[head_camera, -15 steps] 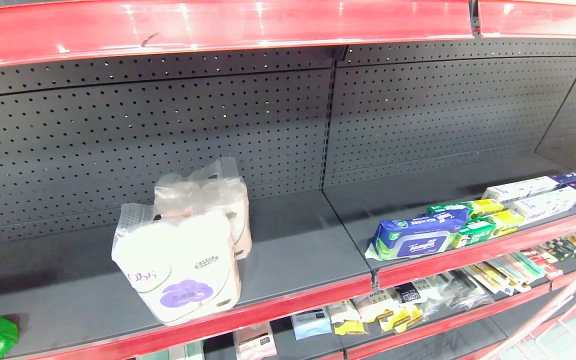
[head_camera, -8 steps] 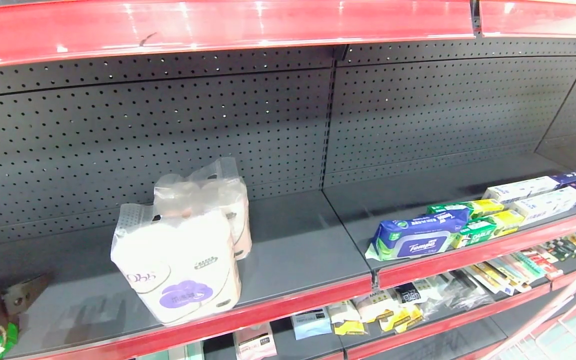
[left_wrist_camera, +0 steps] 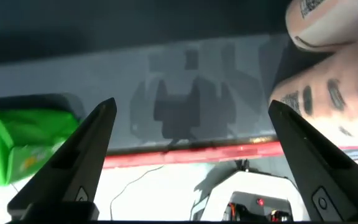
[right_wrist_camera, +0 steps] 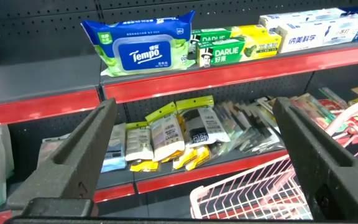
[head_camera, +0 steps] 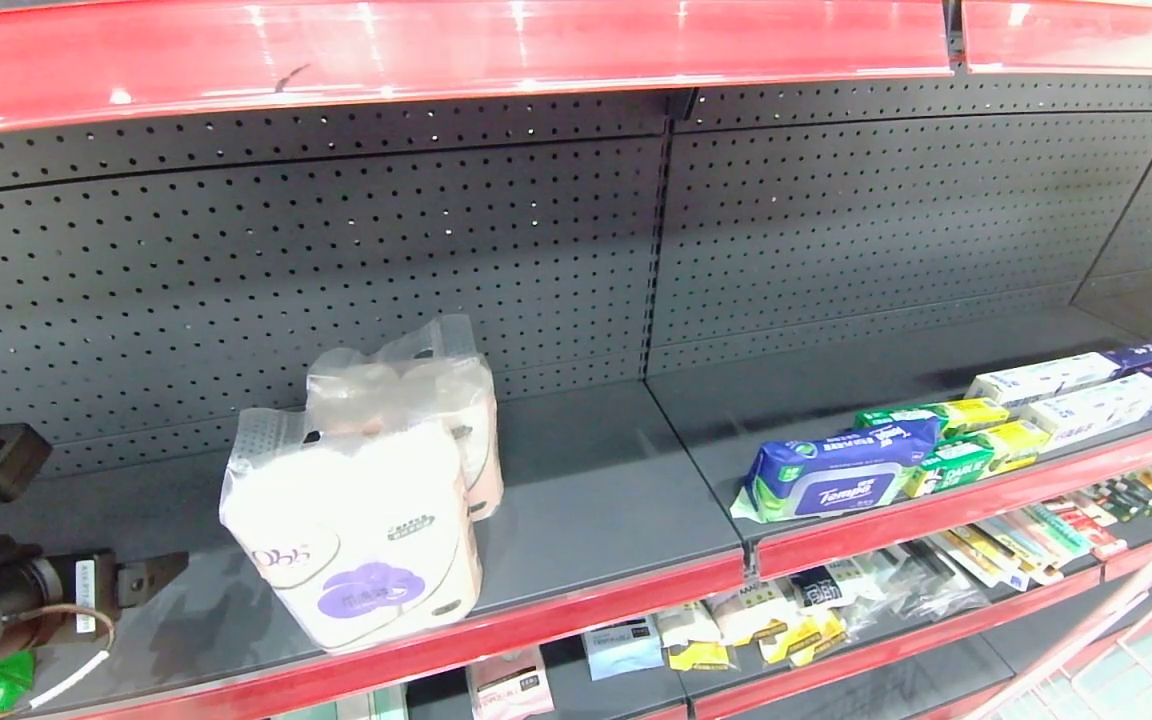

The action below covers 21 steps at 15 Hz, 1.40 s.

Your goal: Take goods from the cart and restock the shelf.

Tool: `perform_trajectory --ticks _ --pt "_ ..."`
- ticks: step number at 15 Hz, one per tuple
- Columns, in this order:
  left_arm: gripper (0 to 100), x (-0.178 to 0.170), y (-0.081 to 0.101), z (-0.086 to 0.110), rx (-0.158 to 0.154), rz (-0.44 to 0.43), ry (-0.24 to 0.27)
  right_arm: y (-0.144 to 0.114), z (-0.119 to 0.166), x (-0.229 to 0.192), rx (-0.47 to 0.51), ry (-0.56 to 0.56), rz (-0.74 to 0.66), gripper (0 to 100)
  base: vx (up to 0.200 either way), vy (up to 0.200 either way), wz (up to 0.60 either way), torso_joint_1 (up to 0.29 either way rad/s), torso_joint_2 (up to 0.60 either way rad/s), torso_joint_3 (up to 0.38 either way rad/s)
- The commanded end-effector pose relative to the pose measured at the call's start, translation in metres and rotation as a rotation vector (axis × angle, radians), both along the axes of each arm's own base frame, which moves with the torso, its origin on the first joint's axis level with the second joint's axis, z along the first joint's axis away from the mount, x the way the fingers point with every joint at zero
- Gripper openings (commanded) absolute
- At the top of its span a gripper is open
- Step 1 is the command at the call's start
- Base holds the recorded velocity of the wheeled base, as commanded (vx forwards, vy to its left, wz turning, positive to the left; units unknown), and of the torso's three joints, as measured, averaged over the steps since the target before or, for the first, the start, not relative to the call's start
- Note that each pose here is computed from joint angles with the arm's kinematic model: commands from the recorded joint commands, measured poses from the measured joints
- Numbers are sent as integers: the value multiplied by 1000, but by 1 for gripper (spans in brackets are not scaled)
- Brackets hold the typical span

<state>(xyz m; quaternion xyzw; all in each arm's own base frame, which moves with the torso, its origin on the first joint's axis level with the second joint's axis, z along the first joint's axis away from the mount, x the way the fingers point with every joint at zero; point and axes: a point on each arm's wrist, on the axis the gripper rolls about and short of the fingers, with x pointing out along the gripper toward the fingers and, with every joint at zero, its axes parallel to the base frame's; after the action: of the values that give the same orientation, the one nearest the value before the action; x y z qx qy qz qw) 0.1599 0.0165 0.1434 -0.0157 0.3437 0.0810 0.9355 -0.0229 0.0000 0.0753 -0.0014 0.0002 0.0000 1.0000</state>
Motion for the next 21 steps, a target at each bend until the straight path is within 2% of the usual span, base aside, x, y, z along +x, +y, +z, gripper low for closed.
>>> perform_trajectory --ticks 1,10,13,21 --pt "100 16 3 -14 -8 9 61 0 0 0 0 1 0 100 0 0 0 0 0 0" --pt "100 49 7 -48 -18 8 102 0 0 0 0 1 2 100 0 0 0 0 0 0" --pt "100 48 3 -50 -33 -32 107 0 0 0 0 1 0 100 0 0 0 0 0 0" --pt "100 49 -5 -58 -35 -69 144 0 0 0 0 1 0 100 0 0 0 0 0 0"
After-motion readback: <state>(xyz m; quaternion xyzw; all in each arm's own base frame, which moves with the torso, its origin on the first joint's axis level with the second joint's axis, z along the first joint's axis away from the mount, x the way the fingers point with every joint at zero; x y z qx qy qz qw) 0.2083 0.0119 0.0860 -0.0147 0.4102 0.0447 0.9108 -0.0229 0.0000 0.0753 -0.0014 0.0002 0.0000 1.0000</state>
